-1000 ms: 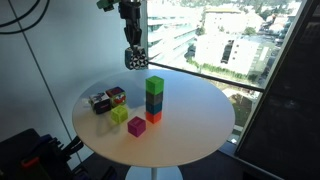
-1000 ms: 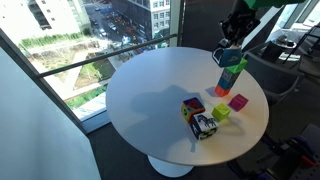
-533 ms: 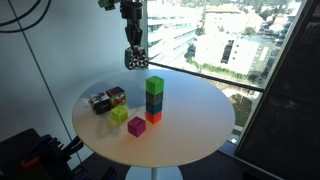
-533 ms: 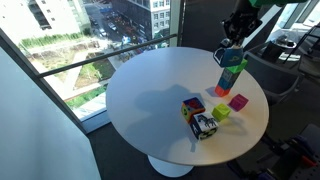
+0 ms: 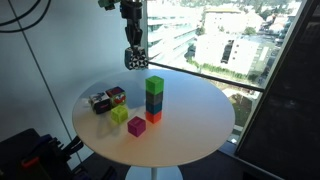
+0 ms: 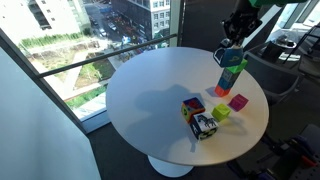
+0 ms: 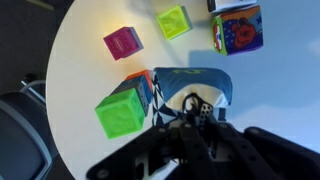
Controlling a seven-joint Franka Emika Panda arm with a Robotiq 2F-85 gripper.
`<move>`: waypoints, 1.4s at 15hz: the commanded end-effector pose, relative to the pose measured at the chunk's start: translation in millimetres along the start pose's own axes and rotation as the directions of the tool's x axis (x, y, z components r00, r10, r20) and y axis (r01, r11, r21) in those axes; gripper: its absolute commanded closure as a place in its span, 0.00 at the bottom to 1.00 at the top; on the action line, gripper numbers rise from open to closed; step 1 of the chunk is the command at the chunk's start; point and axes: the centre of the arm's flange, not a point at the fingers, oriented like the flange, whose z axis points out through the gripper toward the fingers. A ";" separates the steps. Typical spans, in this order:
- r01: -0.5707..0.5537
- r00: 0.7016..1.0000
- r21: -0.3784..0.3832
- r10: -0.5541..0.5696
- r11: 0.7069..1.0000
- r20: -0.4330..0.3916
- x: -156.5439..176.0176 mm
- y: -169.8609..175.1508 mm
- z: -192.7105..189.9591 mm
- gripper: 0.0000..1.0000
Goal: Pick up the block with the number four on it and put it on the green block
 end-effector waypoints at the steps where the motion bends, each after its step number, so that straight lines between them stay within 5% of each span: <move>1: -0.001 1.000 0.004 0.001 1.000 -0.003 1.7 -0.1 -2.3 0.95; 21: 0.034 0.999 0.065 -0.034 0.997 0.005 52.1 32.4 -15.6 0.95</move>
